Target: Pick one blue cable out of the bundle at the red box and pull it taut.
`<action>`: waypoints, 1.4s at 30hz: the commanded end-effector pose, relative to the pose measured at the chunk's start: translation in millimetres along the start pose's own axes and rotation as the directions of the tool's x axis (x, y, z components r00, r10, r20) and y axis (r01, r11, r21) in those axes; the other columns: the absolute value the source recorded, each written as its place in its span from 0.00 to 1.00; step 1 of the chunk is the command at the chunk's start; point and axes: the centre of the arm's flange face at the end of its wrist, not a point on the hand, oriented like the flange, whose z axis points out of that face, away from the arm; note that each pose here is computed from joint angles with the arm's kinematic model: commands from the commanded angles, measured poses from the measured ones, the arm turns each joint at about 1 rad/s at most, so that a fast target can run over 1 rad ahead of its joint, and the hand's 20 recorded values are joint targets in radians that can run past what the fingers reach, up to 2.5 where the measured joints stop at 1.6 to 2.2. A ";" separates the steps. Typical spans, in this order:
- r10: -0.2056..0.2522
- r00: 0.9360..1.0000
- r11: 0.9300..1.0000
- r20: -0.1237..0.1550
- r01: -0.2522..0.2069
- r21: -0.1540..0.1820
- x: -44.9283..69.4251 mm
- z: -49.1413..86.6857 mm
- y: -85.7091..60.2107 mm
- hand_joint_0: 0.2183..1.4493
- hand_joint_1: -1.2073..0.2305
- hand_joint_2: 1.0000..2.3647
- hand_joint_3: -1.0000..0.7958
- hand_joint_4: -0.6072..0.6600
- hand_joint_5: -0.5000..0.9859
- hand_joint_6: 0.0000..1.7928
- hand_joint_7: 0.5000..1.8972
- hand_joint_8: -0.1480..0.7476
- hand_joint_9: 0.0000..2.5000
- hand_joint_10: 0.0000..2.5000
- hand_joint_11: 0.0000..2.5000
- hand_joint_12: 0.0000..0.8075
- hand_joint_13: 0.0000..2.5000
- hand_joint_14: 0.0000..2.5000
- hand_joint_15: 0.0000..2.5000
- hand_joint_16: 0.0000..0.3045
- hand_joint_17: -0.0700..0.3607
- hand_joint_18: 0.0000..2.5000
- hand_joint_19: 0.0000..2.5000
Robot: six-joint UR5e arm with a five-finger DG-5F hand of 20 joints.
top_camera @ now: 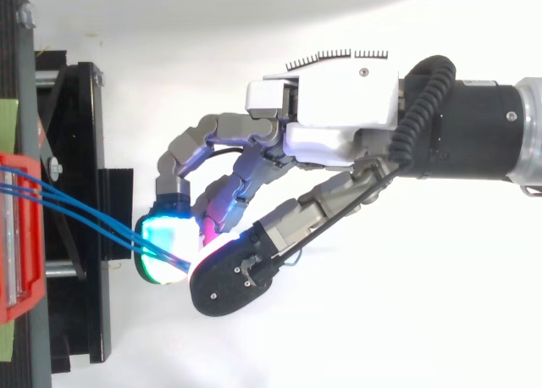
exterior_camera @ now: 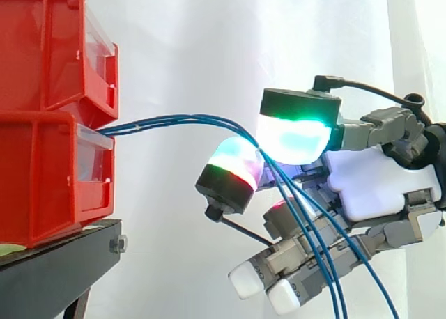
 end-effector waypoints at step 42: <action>-0.006 1.000 1.000 0.001 0.006 -0.001 0.4 0.5 -0.9 0.34 0.23 0.00 0.28 0.53 0.23 0.51 0.21 0.56 0.36 0.00 0.43 0.45 0.23 0.00 0.11 0.16 0.41 0.21 0.10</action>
